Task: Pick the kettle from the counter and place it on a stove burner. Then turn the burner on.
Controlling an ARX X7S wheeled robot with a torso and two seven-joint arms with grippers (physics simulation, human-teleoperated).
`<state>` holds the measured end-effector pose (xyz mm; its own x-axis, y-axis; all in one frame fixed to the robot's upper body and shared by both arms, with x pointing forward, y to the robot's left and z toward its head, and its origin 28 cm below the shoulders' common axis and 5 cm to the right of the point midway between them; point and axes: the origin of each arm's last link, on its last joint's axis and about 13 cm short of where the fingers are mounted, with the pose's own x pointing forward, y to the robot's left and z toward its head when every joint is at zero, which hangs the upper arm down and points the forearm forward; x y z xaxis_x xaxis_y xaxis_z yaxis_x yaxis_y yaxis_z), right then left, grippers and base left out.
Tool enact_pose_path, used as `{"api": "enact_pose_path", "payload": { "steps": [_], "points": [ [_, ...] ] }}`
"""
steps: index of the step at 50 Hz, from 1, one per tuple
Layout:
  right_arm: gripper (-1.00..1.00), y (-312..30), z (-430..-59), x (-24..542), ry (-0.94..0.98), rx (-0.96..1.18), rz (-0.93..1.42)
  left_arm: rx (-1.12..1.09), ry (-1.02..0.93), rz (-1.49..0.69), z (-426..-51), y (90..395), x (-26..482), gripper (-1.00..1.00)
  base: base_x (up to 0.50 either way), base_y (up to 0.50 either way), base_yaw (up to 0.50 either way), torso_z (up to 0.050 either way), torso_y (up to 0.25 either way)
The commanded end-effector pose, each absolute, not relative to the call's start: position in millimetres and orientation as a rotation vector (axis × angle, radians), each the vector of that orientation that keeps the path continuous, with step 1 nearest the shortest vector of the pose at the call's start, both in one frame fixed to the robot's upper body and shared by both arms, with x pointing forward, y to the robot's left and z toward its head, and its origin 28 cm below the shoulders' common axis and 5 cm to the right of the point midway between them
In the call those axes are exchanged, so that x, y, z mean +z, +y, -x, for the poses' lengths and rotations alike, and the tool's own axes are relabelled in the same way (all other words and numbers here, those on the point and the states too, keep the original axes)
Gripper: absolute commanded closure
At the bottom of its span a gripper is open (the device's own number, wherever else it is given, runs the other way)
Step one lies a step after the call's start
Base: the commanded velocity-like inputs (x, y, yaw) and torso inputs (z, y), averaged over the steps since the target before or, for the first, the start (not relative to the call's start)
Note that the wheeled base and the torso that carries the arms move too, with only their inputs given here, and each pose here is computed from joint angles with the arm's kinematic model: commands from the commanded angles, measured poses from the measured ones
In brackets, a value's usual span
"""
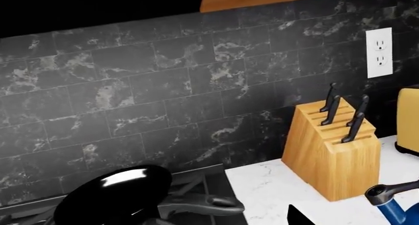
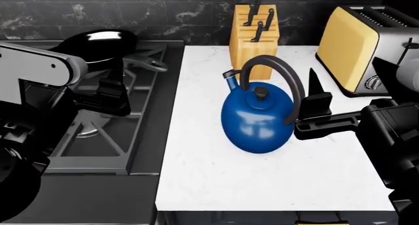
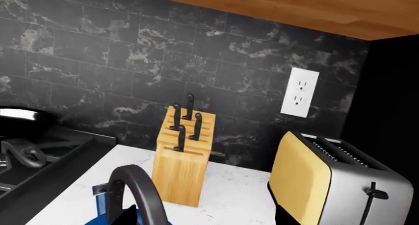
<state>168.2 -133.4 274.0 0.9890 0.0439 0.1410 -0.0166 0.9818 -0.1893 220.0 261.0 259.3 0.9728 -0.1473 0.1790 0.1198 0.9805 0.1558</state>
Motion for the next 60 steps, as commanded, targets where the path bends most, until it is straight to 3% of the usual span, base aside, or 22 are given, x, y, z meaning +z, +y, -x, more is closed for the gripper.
{"api": "enact_pose_path", "payload": {
  "steps": [1, 33, 60],
  "points": [
    [-1.00, -134, -170, 271, -0.134, 0.032, 0.197, -0.135, -0.190, -0.146, -221, 261, 259, -1.00, 0.00, 0.00, 0.00, 0.000, 0.000],
    [-1.00, -152, -153, 286, -0.110, 0.253, 0.196, -0.136, -0.186, -0.149, -224, 259, 258, -1.00, 0.00, 0.00, 0.00, 0.000, 0.000],
    [-1.00, -169, -197, 292, 0.000, 0.303, 0.209, -0.139, -0.177, -0.154, -225, 258, 256, -1.00, 0.00, 0.00, 0.00, 0.000, 0.000]
  ]
}}
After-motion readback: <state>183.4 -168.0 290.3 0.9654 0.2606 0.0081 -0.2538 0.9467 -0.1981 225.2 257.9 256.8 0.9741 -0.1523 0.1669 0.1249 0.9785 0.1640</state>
